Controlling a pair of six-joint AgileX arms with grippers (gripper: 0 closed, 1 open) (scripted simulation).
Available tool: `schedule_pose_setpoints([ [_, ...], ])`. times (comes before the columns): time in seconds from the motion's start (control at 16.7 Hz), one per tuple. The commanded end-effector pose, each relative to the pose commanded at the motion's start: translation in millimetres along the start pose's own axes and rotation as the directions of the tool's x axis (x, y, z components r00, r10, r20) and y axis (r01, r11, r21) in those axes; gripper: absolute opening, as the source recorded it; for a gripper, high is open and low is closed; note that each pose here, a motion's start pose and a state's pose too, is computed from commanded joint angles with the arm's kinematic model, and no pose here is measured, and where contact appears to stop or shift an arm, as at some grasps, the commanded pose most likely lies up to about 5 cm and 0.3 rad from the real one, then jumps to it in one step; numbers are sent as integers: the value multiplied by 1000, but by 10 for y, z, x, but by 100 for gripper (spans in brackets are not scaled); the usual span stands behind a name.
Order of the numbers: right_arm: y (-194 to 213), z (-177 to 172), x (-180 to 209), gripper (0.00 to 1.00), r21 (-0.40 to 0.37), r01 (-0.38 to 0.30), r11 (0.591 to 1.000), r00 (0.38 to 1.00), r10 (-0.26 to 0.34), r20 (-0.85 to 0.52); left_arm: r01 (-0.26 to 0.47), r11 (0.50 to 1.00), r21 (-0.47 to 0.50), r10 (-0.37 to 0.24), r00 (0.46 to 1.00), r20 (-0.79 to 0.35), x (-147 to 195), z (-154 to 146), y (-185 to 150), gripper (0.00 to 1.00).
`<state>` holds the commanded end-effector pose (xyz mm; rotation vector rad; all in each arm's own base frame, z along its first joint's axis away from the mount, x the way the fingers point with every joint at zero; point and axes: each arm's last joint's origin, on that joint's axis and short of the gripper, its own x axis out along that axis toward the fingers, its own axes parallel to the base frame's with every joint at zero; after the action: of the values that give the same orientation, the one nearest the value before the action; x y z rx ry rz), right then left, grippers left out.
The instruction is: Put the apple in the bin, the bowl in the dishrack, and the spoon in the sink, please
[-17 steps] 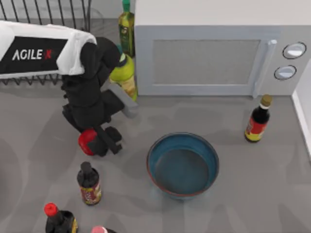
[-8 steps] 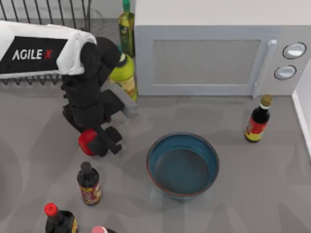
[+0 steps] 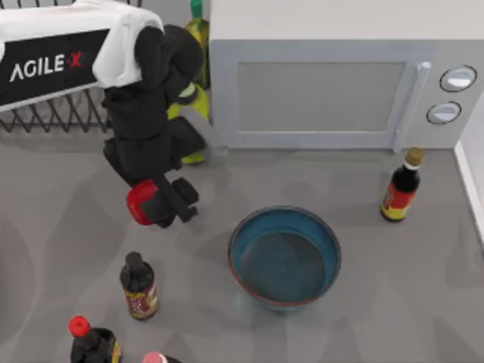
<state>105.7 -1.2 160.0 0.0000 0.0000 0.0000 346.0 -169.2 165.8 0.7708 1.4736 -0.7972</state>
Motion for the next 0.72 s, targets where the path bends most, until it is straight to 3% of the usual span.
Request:
schedule_pose_setpoints([
  [0.3,0,0,0,100,0,0,1000,1000,0,0,14,999,-43,-14,1000,18,-436,-107,93,0],
  [0.72,0,0,0,100,0,0,1000,1000,0,0,23,998,-53,-22,1000,11,-474,-133,110,0],
])
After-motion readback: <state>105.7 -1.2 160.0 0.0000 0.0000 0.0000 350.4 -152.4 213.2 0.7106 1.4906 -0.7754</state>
